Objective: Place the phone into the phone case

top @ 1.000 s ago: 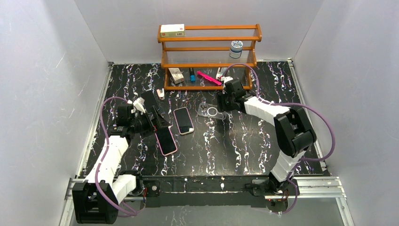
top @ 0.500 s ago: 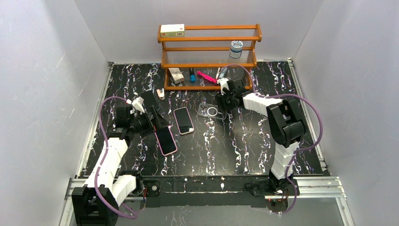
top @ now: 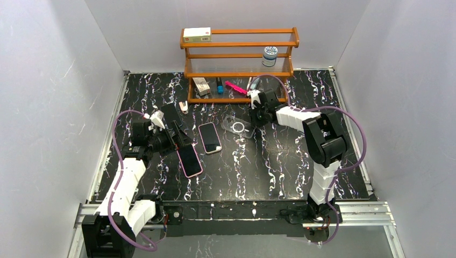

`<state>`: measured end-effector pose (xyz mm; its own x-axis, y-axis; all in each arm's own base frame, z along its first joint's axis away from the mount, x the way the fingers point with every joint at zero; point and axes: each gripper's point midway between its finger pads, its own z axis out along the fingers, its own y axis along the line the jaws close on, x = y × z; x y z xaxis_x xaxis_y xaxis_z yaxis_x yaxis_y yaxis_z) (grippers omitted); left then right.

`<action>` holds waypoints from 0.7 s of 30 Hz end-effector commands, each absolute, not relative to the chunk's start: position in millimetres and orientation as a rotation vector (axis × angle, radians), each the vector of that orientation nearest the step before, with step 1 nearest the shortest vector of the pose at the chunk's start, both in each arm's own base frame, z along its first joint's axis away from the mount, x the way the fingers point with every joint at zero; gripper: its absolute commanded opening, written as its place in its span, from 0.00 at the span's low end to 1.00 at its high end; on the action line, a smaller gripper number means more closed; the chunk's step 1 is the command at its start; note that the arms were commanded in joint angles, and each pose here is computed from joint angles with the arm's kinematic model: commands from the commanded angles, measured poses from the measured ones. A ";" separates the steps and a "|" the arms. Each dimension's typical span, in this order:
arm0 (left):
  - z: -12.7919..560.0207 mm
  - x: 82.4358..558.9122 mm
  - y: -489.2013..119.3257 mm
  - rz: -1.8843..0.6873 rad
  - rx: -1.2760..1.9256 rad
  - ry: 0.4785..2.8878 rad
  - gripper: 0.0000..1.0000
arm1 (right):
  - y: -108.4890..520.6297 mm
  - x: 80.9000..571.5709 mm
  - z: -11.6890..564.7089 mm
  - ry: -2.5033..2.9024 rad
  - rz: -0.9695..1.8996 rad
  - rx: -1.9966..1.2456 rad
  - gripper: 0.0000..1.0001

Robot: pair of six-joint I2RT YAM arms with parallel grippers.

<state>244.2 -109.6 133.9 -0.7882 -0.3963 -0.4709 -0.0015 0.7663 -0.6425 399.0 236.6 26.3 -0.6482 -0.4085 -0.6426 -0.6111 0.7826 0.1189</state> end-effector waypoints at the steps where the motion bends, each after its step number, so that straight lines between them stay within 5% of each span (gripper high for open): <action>1: 145.7 245.6 -109.6 -0.848 -0.276 2.334 0.98 | 234.8 374.2 31.2 2.444 0.365 -0.655 0.15; 6: 140.5 247.6 -101.5 -0.783 -0.321 2.355 0.98 | 233.9 340.4 26.4 2.535 0.287 -0.574 0.01; 21: 130.8 250.0 -84.1 -0.650 -0.415 2.382 0.98 | 217.9 220.9 27.0 2.747 0.193 -0.040 0.01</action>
